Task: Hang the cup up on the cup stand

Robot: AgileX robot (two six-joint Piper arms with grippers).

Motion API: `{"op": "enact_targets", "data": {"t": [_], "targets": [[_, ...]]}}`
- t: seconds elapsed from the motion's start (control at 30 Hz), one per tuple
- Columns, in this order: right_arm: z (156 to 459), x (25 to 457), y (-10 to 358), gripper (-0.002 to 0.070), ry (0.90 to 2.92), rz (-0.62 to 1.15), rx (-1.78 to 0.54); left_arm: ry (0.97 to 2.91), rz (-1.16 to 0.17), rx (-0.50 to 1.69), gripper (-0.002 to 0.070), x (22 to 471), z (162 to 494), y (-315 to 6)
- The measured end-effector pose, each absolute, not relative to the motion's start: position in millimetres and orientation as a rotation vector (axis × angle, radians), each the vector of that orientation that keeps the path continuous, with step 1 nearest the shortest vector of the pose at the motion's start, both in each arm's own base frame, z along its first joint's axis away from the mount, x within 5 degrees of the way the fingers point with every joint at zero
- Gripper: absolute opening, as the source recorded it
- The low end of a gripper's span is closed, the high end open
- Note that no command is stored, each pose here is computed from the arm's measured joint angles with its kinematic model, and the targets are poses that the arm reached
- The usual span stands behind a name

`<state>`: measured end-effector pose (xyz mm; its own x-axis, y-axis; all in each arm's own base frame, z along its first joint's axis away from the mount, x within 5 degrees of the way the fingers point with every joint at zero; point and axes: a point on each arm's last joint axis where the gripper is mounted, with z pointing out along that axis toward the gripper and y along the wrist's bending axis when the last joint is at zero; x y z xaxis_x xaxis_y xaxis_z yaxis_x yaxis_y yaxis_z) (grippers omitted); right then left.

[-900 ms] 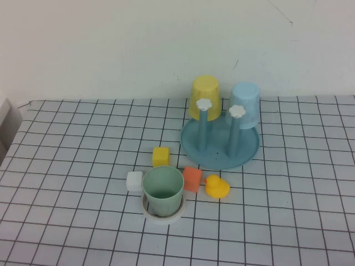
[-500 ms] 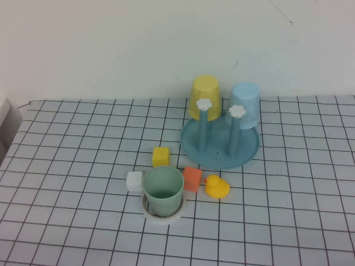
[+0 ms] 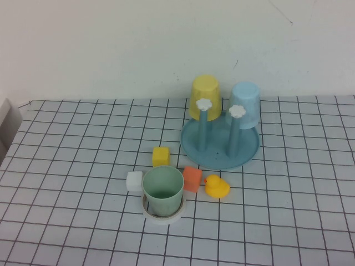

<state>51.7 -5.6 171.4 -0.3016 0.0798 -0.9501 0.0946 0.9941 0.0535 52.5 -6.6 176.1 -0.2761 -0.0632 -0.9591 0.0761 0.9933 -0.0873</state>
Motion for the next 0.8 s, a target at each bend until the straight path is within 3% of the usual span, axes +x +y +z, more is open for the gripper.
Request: {"op": "enact_targets", "data": {"t": [0.1, 0.17, 0.27, 0.37, 0.47, 0.53, 0.8], "targets": [[171.3, 51.8, -4.5, -0.0001, 1.879, 0.015, 0.144, 1.845, -0.231, -0.068, -0.0003, 52.3, 176.4, -9.0], [171.5, 51.8, -2.1, -0.0001, 1.876, 0.083, 0.186, 1.835, -0.427, -0.222, -0.0003, 51.8, 177.5, -13.9], [172.0, 52.0, 4.2, -0.0001, 1.864, 0.267, 0.299, 1.797, -0.699, -0.419, -0.0003, 51.1, 180.4, -21.0], [173.5, 52.1, 13.8, -0.0001, 1.824, 0.565, 0.49, 1.737, -0.919, -0.564, -0.0003, 50.6, 185.3, -26.2], [178.7, 51.8, 22.7, -0.0001, 1.75, 0.866, 0.675, 1.677, -0.963, -0.605, -0.0003, 51.6, 189.7, -25.0], [181.3, 51.8, 24.7, -0.0001, 1.715, 0.955, 0.727, 1.631, -0.961, -0.626, -0.0003, 52.7, 192.6, -22.4], [184.0, 52.3, 24.8, -0.0001, 1.693, 0.943, 0.684, 1.554, -0.943, -0.639, -0.0003, 53.9, 197.7, -18.0]]}}
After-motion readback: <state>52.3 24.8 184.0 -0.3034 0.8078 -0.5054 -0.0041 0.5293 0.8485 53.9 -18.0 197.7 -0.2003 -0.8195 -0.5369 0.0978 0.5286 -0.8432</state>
